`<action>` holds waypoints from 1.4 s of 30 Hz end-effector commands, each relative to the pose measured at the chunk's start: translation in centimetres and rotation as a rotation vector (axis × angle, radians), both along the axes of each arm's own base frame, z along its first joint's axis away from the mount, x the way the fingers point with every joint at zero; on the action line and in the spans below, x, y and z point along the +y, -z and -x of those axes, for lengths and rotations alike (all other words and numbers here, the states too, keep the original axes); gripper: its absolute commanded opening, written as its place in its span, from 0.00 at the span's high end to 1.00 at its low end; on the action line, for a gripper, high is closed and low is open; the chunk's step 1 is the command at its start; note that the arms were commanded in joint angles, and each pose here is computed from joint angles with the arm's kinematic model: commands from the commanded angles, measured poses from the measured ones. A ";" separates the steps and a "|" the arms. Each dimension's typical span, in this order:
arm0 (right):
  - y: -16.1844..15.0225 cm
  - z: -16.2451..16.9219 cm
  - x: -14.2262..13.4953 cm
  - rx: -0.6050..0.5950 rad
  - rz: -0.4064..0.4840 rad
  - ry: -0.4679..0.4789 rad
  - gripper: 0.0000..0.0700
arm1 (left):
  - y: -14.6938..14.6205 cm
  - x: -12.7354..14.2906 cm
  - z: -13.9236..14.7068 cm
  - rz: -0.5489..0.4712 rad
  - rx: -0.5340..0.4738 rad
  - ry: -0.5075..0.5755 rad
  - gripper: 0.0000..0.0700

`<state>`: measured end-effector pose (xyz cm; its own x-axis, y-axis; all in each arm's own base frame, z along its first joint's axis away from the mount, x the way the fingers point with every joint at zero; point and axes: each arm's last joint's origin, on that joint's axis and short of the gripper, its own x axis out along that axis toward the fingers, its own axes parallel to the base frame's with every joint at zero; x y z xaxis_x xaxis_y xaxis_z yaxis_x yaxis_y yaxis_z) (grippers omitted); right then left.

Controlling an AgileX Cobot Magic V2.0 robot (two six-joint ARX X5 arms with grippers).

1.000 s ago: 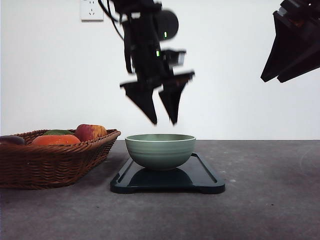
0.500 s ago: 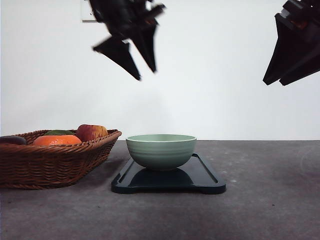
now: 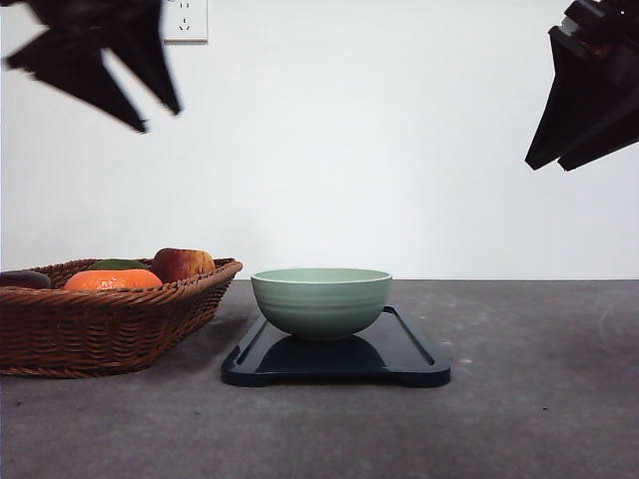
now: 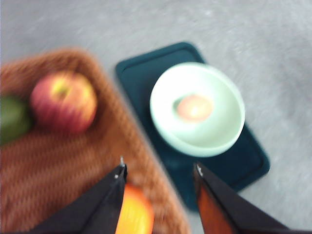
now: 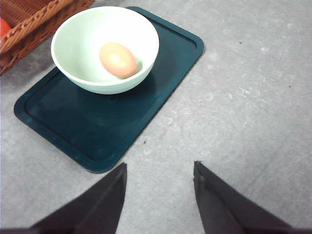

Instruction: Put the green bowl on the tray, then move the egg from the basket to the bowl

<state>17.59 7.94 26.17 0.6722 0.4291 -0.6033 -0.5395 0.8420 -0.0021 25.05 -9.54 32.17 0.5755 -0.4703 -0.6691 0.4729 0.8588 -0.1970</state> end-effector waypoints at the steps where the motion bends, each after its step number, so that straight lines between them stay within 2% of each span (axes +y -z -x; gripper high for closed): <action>1: -0.1 -0.1 0.1 -0.008 -0.001 -0.005 0.62 | 0.9 0.4 1.1 0.013 0.001 -0.015 0.62; 7: -0.1 -0.1 0.1 -0.008 -0.001 -0.006 0.62 | 3.6 2.1 5.3 0.051 -0.017 -0.050 0.62; 11: -0.1 -0.1 0.1 -0.008 -0.001 -0.006 0.62 | 5.5 2.7 7.2 0.065 -0.005 -0.066 0.62; 14: -0.1 -0.1 0.2 -0.007 -0.002 -0.008 0.62 | 6.5 2.9 7.8 0.081 0.017 -0.087 0.62; 20: -0.1 -0.1 0.1 -0.002 0.003 -0.007 0.62 | 6.7 2.9 7.9 0.097 0.035 -0.106 0.62; 21: -0.1 -0.1 0.1 -0.002 0.003 -0.006 0.73 | 6.6 2.9 7.8 0.098 0.030 -0.104 0.69; 23: -0.1 -0.1 0.1 -0.002 0.002 -0.007 0.95 | 6.6 2.9 7.8 0.098 0.022 -0.101 0.93; 24: -0.1 -0.1 0.1 -0.002 0.001 -0.007 0.98 | 6.5 2.9 7.8 0.098 0.020 -0.101 0.99; 40: 0.0 0.0 0.2 0.013 -0.007 -0.026 0.98 | 6.5 2.9 7.9 0.098 0.021 -0.099 1.00; 42: 0.0 0.0 0.2 0.013 -0.007 -0.026 0.98 | 6.3 3.1 8.0 0.086 -0.016 -0.087 1.00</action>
<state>17.47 7.96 26.05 0.6519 0.4455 -0.6136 -0.5547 0.8319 0.0146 16.95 -6.46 25.42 0.6072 -0.4721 -0.6391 0.3774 0.8792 -0.2909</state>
